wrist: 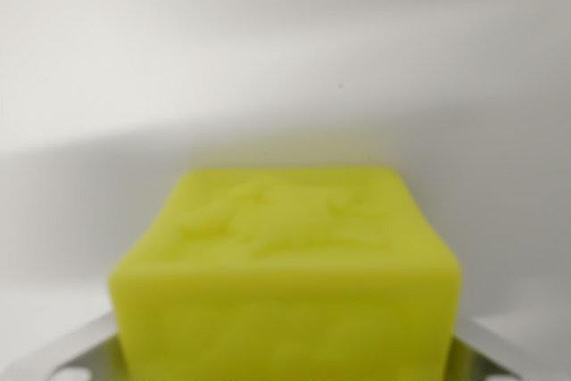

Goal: Pick yellow cube

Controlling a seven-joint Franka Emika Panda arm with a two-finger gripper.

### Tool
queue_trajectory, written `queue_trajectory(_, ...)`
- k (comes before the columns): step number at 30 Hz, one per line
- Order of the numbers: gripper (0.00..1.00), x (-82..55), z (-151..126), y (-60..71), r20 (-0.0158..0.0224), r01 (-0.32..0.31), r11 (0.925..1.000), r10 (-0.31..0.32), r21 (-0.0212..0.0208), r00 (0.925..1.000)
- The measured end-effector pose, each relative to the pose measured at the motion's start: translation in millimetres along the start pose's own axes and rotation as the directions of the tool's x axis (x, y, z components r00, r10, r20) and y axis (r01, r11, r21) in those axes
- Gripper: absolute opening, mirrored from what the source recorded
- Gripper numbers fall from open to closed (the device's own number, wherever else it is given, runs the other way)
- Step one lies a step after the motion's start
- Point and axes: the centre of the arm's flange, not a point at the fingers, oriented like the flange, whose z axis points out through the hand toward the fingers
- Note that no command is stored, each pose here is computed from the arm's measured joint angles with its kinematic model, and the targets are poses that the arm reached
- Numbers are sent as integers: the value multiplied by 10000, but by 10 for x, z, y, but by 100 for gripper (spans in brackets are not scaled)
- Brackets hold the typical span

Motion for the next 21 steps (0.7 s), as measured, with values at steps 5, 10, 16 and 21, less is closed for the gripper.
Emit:
queue_trajectory(5, 0, 1, -69, -1, -2, 0, 10000, 0, 3, 10000)
queue_trajectory(10, 0, 1, -153, -2, -3, 0, 10000, 0, 5, 10000)
queue_trajectory(16, 0, 1, -253, -2, -3, -1, 10000, 1, 4, 10000)
queue_trajectory(21, 0, 1, -337, -2, -4, -1, 10000, 1, 6, 10000)
